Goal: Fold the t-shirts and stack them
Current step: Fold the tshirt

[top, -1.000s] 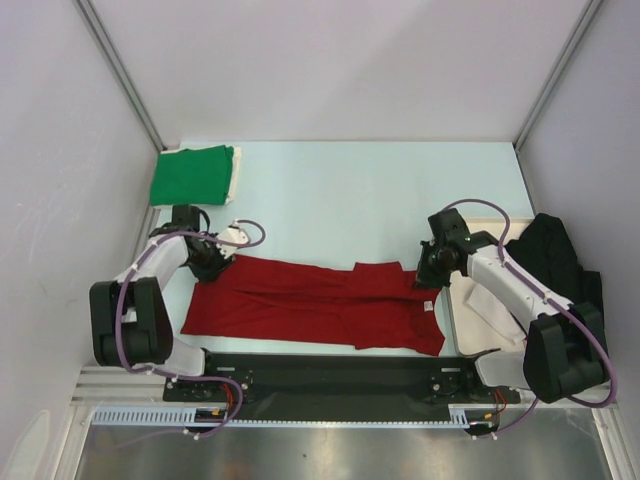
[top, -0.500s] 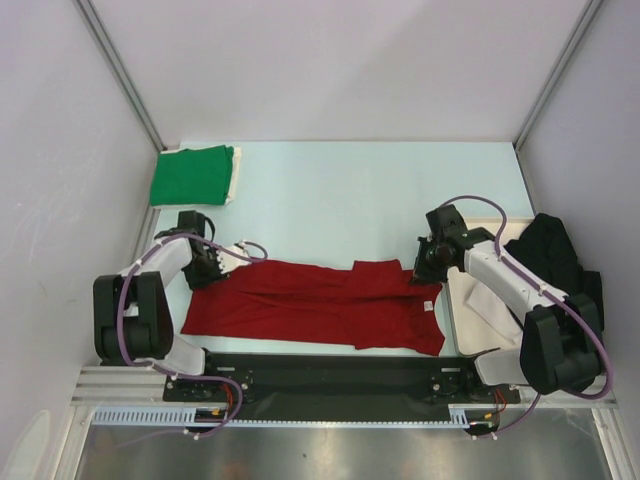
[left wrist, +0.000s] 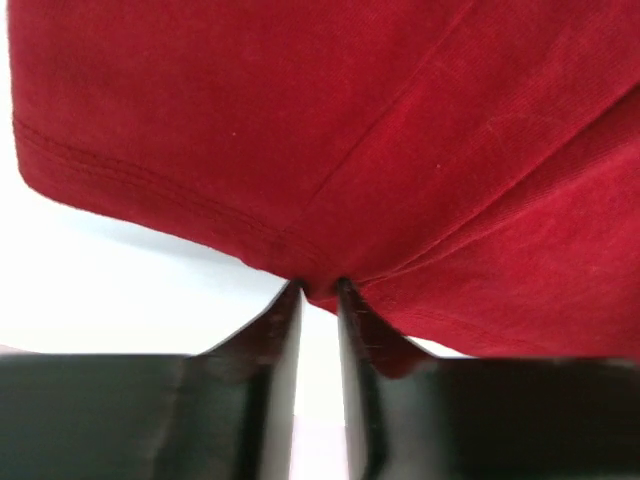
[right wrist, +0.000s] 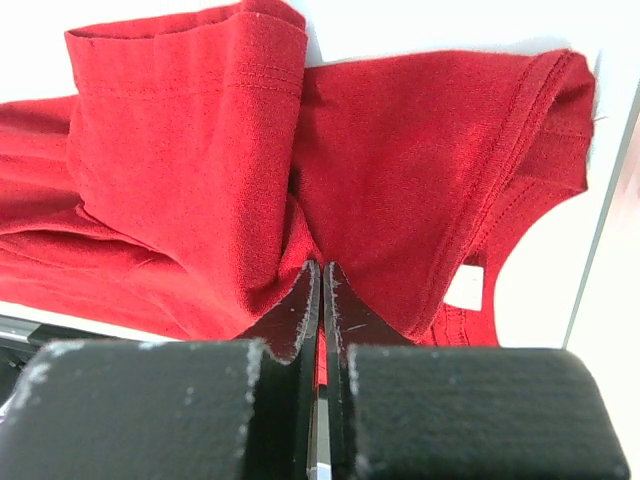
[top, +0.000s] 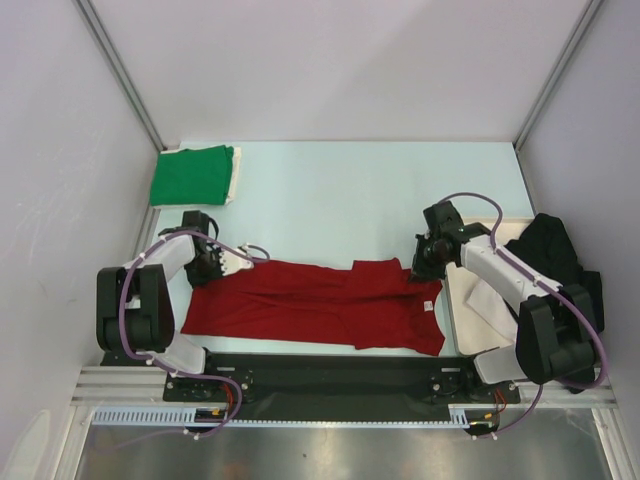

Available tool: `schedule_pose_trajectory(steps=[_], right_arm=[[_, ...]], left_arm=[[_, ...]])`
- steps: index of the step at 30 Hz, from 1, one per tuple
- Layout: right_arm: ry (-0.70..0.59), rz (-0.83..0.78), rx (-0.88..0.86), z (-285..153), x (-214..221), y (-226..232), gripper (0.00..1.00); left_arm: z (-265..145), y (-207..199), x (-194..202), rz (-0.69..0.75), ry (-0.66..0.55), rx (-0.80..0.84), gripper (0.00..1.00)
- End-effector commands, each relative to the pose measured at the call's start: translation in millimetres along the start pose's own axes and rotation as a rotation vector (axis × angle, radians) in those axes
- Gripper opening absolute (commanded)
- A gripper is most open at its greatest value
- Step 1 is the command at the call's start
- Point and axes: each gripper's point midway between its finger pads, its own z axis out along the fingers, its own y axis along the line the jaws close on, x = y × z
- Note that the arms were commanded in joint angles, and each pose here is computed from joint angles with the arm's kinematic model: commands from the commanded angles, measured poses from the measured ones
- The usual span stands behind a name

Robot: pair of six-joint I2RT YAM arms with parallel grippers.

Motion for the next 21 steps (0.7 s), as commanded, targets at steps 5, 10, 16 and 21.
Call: schedule_pose_trajectory(steps=[5,10,16,21], right_arm=[[-0.07,-0.02,-0.021,-9.2,-24.2,7.6,0.0],[-0.097,-0.036,-0.008,-17.1,-34.0,7.3,0.0],[-0.125,-0.041,-0.015,-19.7,-46.3,8.5,0.0],[-0.195,-0.045,-0.026,-24.7,-81.5,12.7,0.0]], left_arm=[[-7.5,12.2,-12.8,-0.017,-0.051,-0.018,0.0],[-20.5,31.9,-21.9,-0.069,-0.093,-0.088,0.0],[-31.5,54.8,-28.7,-0.148,-0.148,-0.143,0.0],[-44.8,87.8,-42.0,-0.247,-0.217,-0.212,0.0]])
